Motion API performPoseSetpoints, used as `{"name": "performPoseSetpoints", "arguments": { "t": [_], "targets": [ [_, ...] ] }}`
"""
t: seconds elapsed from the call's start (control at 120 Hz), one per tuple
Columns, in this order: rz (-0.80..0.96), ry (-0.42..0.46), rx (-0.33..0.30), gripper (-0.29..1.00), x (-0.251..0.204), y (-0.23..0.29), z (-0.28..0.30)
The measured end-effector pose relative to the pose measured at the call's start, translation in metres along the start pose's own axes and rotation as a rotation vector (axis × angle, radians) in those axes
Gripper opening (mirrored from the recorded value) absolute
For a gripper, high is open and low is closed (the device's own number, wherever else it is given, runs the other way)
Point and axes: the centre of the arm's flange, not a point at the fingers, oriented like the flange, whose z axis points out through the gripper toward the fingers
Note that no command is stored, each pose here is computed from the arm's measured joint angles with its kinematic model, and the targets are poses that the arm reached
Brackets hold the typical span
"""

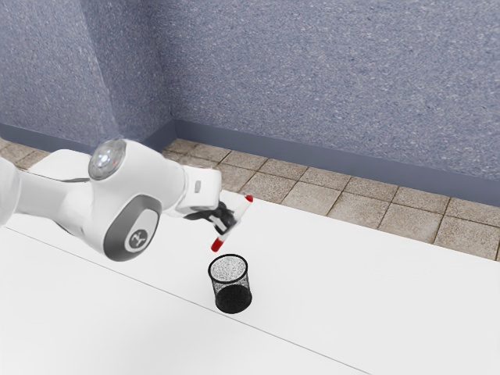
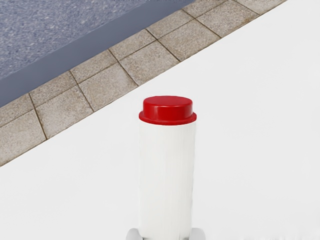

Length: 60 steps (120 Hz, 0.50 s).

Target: Put the marker into the pen holder.

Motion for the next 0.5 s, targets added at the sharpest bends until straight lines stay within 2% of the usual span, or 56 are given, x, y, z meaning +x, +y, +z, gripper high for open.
{"name": "performPoseSetpoints", "arguments": {
  "t": [0.2, 0.5],
  "targets": [
    [0.008, 0.043, -0.036, -0.02, 0.000, 0.042, 0.004],
    [-0.060, 0.037, -0.028, -0.02, -0.010, 0.026, 0.016]
  ]
}}
